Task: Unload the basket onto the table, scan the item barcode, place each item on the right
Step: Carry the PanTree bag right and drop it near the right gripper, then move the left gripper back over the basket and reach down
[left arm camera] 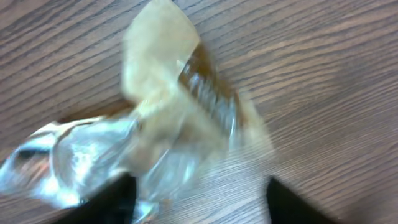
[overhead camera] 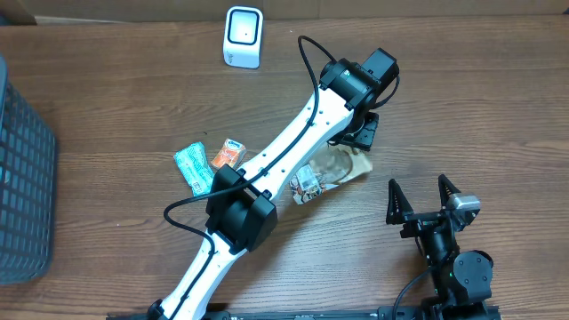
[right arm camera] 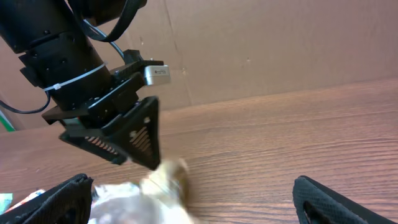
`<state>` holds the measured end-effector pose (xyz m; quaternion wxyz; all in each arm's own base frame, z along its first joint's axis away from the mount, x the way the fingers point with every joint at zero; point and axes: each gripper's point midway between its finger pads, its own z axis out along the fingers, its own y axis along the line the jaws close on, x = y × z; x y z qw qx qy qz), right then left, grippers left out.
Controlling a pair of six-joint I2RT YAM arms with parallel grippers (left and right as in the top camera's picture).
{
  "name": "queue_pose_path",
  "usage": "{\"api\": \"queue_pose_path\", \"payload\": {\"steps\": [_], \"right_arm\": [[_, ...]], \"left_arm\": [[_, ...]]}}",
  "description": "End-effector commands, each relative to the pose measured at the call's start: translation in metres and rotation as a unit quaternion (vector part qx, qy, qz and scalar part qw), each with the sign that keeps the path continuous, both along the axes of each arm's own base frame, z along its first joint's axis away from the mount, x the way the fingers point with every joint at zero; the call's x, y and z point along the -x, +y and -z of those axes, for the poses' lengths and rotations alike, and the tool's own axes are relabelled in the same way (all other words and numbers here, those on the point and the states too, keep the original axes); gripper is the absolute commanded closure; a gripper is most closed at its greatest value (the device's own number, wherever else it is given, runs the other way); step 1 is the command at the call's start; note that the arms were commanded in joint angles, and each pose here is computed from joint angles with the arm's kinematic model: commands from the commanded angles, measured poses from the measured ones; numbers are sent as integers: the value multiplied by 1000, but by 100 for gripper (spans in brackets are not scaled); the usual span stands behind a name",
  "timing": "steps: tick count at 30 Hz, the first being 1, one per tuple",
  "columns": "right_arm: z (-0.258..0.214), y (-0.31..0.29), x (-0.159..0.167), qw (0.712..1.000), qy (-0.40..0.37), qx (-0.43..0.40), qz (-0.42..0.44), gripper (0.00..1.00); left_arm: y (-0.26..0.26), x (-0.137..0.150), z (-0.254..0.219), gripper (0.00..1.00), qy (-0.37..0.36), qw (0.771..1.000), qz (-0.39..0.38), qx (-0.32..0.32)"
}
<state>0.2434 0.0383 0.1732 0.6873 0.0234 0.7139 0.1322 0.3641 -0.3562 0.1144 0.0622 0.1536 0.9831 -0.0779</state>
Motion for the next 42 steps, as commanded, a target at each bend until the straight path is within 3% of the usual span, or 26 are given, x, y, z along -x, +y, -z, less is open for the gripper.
{"api": "queue_pose_path", "payload": {"steps": [1, 7, 12, 18, 22, 31, 42], "right_arm": [[3, 0, 0, 1000, 0, 2, 1, 0], [3, 0, 0, 1000, 0, 2, 1, 0], [3, 0, 0, 1000, 0, 2, 1, 0], [3, 0, 0, 1000, 0, 2, 1, 0], [3, 0, 0, 1000, 0, 2, 1, 0], [3, 0, 0, 1000, 0, 2, 1, 0], [3, 0, 0, 1000, 0, 2, 1, 0]], "left_arm": [[2, -1, 2, 24, 0, 1000, -4, -4], [-1, -8, -18, 27, -27, 999, 14, 13], [7, -28, -84, 27, -96, 993, 21, 61], [67, -41, -182, 25, -179, 979, -5, 101], [123, -38, -225, 26, -222, 971, -18, 88], [305, -10, -316, 26, -318, 923, -206, 60], [449, 17, -331, 27, -335, 840, -426, 27]]}}
